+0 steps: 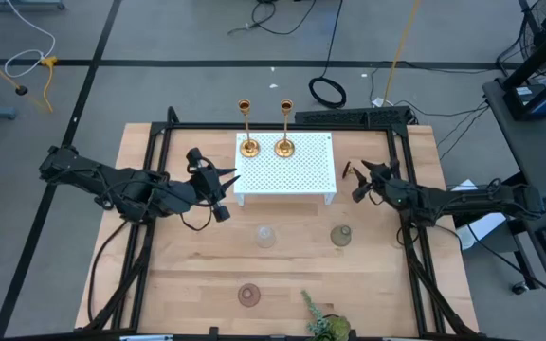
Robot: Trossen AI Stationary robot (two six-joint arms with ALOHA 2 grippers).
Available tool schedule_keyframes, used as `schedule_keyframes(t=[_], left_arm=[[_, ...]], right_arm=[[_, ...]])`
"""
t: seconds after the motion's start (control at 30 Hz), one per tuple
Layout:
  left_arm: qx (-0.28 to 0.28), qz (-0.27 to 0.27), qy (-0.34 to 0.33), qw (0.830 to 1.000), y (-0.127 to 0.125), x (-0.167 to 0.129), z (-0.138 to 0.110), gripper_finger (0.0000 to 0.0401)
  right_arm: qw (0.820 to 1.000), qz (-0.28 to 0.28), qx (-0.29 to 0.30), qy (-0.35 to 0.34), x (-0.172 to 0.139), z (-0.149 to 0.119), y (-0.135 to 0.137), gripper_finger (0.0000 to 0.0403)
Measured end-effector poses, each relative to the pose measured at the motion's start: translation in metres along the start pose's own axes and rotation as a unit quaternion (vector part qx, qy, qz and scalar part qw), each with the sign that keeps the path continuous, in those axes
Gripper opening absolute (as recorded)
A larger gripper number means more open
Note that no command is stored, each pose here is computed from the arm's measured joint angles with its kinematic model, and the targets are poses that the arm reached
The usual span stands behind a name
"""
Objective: Pick & Place candle stick holders
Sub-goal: Put the gold candle holder on the shelf
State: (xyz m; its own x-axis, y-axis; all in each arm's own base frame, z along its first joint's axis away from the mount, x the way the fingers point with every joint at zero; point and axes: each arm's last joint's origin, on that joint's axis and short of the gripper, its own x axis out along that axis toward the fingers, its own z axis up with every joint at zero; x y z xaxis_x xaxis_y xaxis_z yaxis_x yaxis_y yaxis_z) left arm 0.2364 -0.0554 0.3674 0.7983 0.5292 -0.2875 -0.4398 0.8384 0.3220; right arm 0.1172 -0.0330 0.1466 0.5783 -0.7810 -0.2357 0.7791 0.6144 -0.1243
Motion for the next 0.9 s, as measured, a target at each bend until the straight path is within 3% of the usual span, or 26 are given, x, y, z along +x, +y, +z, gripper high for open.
schedule_keyframes(t=[0.27,0.37,0.53,0.9], left_arm=[[0.000,0.000,0.000,1.000,0.000,0.000,0.000,0.0085],[0.000,0.000,0.000,1.000,0.000,0.000,0.000,0.0085],[0.001,0.000,0.000,1.000,0.000,0.000,0.000,0.0085],[0.001,0.001,0.000,1.000,0.000,0.000,0.000,0.0085]], right_arm=[[0.987,0.070,-0.024,0.141,-0.009,0.011,-0.001,0.0158],[0.976,0.059,-0.035,0.209,-0.014,0.013,-0.006,0.0158],[0.971,0.063,-0.032,0.228,-0.012,0.011,-0.003,0.0158],[0.953,-0.011,-0.040,0.299,0.012,-0.003,-0.006,0.0157]])
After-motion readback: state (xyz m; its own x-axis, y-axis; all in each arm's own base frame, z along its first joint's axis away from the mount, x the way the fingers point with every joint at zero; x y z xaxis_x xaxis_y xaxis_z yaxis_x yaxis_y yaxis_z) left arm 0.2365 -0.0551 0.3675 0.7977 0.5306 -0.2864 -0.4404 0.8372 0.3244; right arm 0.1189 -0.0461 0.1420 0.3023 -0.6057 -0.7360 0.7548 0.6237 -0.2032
